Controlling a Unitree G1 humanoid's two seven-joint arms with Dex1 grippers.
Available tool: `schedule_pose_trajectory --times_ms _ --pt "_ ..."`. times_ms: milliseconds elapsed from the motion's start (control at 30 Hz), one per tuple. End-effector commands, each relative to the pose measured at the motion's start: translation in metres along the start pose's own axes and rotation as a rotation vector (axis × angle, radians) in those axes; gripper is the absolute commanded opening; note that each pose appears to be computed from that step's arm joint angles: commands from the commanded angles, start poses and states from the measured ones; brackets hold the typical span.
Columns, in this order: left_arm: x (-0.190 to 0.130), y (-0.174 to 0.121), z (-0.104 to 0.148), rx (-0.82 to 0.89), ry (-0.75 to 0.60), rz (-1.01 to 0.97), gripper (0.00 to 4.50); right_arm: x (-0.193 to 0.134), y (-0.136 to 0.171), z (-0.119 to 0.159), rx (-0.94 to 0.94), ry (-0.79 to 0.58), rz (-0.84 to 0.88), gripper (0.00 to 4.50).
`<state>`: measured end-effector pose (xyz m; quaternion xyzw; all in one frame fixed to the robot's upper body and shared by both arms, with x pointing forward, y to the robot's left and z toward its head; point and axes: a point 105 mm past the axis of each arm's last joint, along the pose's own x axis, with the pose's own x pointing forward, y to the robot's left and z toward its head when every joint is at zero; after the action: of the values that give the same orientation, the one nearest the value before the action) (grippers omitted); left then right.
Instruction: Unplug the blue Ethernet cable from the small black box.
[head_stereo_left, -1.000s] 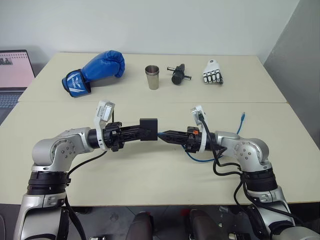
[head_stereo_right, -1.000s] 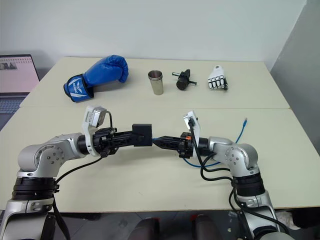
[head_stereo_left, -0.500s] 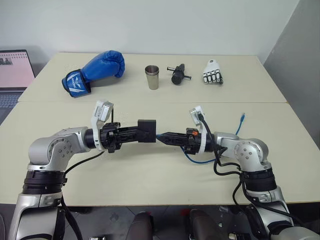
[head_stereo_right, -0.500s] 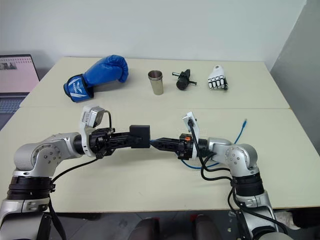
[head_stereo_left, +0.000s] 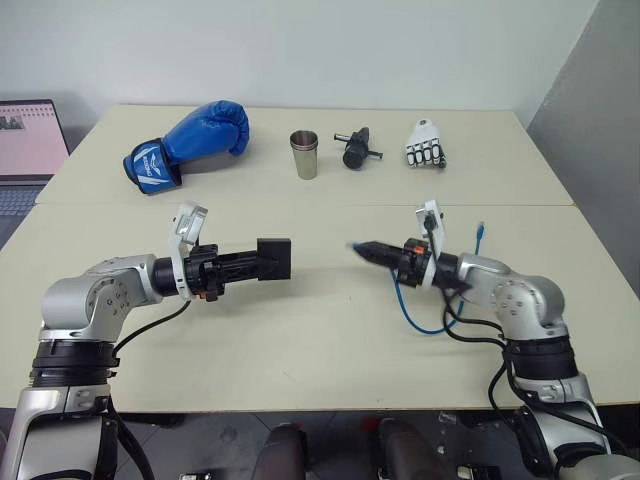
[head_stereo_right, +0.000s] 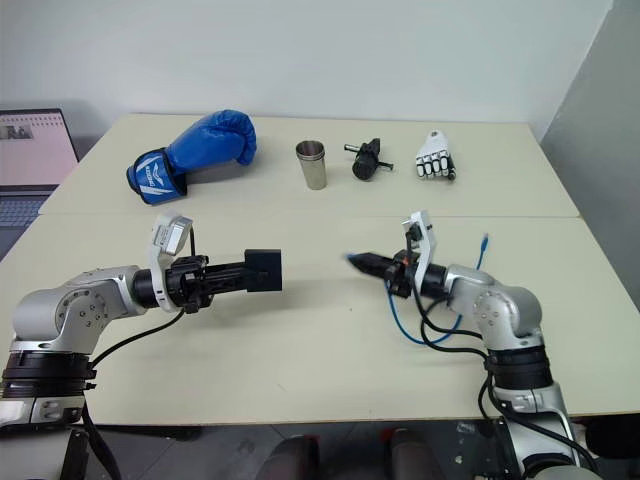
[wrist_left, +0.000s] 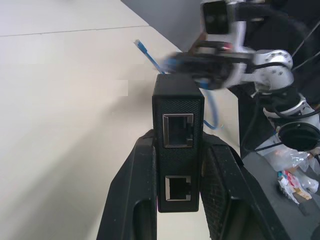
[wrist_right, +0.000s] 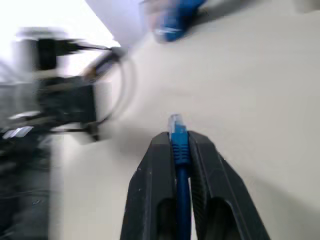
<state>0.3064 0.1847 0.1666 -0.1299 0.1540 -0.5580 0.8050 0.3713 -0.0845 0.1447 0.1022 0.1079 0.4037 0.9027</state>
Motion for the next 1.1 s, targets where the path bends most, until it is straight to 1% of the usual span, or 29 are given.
schedule_pose_trajectory --times_ms 33,133,167,267,367,433,467,533,567,600,633,700,800,900,967,1033,1100 --pt "0.006 -0.007 0.009 0.056 -0.033 -0.001 0.79 0.000 -0.073 0.022 -0.239 -0.085 -0.414 0.08" --pt "0.009 -0.007 0.010 0.058 -0.043 0.002 0.79 0.003 -0.090 0.028 -0.303 -0.104 -0.496 0.08" --pt "0.010 -0.007 0.011 0.061 -0.050 0.004 0.79 0.005 -0.090 0.029 -0.301 -0.111 -0.489 0.80" --pt "0.012 -0.005 0.012 0.064 -0.069 0.021 0.79 0.008 -0.086 0.029 -0.307 -0.116 -0.443 1.47" --pt "0.012 -0.004 0.012 0.062 -0.077 0.038 0.79 0.007 -0.082 0.029 -0.310 -0.121 -0.412 2.02" --pt "0.011 -0.001 0.012 0.074 -0.086 0.066 0.79 0.003 -0.077 0.033 -0.319 -0.133 -0.382 2.53" --pt "0.011 0.001 0.012 0.089 -0.088 0.084 0.79 0.002 -0.073 0.036 -0.338 -0.136 -0.357 2.69" --pt "0.011 0.010 0.017 0.127 -0.121 0.154 0.79 0.000 -0.050 0.042 -0.414 -0.135 -0.228 3.25" --pt "0.010 0.015 0.020 0.153 -0.140 0.202 0.79 -0.001 -0.033 0.042 -0.449 -0.123 -0.136 3.40" --pt "0.010 0.021 0.022 0.180 -0.154 0.246 0.79 -0.003 -0.017 0.041 -0.489 -0.108 -0.052 3.70" --pt "0.008 0.030 0.026 0.218 -0.178 0.322 0.79 -0.005 0.000 0.038 -0.538 -0.089 0.039 3.81" --pt "0.000 0.048 0.033 0.266 -0.246 0.483 0.79 -0.010 0.028 0.034 -0.600 -0.067 0.160 3.82" --pt "-0.015 0.073 0.034 0.336 -0.310 0.697 0.79 -0.014 0.056 0.028 -0.625 -0.034 0.275 3.82" --pt "-0.022 0.087 0.024 0.381 -0.323 0.825 0.79 -0.013 0.073 0.023 -0.663 -0.005 0.339 3.82" --pt "-0.022 0.091 0.015 0.393 -0.310 0.852 0.79 -0.013 0.080 0.020 -0.675 0.009 0.368 3.82" --pt "-0.025 0.096 0.007 0.390 -0.319 0.902 0.79 -0.012 0.085 0.018 -0.685 0.015 0.387 3.82" --pt "-0.030 0.103 -0.009 0.359 -0.309 0.960 0.79 -0.011 0.089 0.015 -0.688 0.034 0.411 3.82"
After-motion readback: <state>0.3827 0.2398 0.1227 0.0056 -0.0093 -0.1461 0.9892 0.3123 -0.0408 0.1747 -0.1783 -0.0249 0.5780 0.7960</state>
